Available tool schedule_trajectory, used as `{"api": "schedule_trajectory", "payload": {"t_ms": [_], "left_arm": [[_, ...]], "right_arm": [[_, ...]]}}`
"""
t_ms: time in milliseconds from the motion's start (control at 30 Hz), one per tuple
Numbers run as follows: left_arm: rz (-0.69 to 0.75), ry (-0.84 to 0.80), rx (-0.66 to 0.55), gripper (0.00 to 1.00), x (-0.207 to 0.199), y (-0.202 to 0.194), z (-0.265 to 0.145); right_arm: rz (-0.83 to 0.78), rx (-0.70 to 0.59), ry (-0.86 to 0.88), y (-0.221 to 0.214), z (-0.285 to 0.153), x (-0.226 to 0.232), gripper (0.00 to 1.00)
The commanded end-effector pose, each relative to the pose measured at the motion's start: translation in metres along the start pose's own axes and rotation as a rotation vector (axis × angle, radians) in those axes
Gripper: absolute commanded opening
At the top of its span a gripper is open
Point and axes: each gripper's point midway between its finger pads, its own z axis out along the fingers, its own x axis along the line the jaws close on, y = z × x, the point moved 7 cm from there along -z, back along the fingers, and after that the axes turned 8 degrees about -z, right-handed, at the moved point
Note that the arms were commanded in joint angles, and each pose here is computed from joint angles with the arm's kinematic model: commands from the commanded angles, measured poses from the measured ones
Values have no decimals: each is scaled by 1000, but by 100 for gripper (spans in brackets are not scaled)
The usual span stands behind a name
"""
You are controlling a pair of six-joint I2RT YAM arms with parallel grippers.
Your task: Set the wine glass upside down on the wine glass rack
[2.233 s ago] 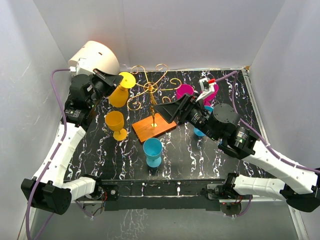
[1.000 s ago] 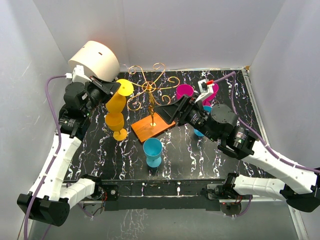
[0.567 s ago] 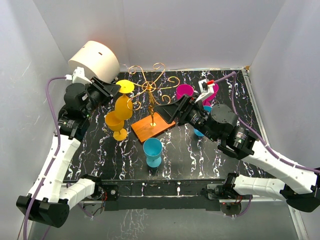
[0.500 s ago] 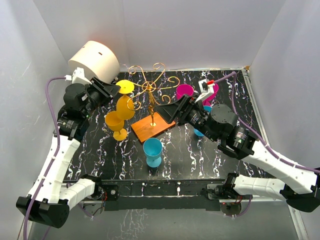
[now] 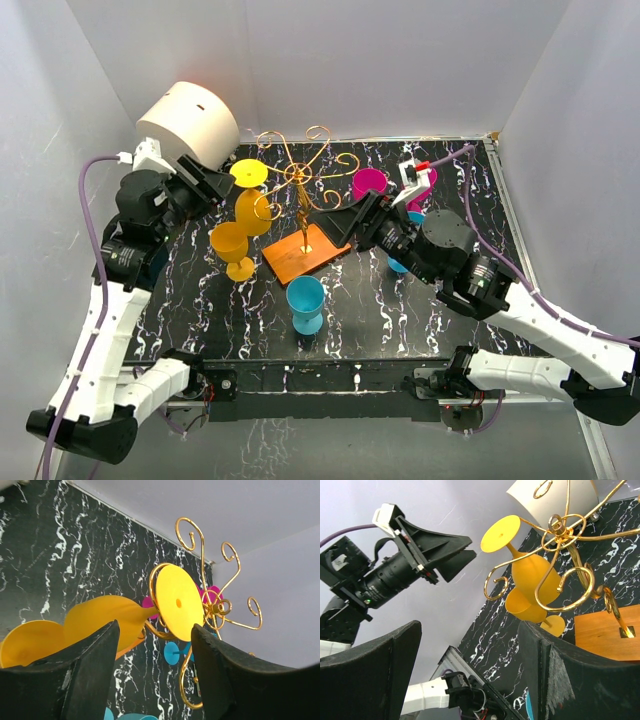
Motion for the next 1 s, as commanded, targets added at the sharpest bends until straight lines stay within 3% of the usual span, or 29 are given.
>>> {"api": "schedule_trajectory", "payload": {"t_ms": [0,267,500,700,833,967], "left_arm": [[83,6,-58,61,-2,9,-27],[148,228,-103,69,32,9,-54],[151,447,35,71,84,-26,-53],[136,513,75,72,104,-40,-35],[166,670,139,69,121,-43,-20],[185,722,218,57,132,-52,-2]], "right_arm": [[-31,-50,20,9,-11,0,77],[-81,-47,50,0,-22,-7,78],[-120,-77,58,3,-33,-12,79],[-170,-67,38,2,-37,-17,80],[-189,-69,17,0,-38,-22,80],[-212,-81,-14,1,-39,-27,80]]}}
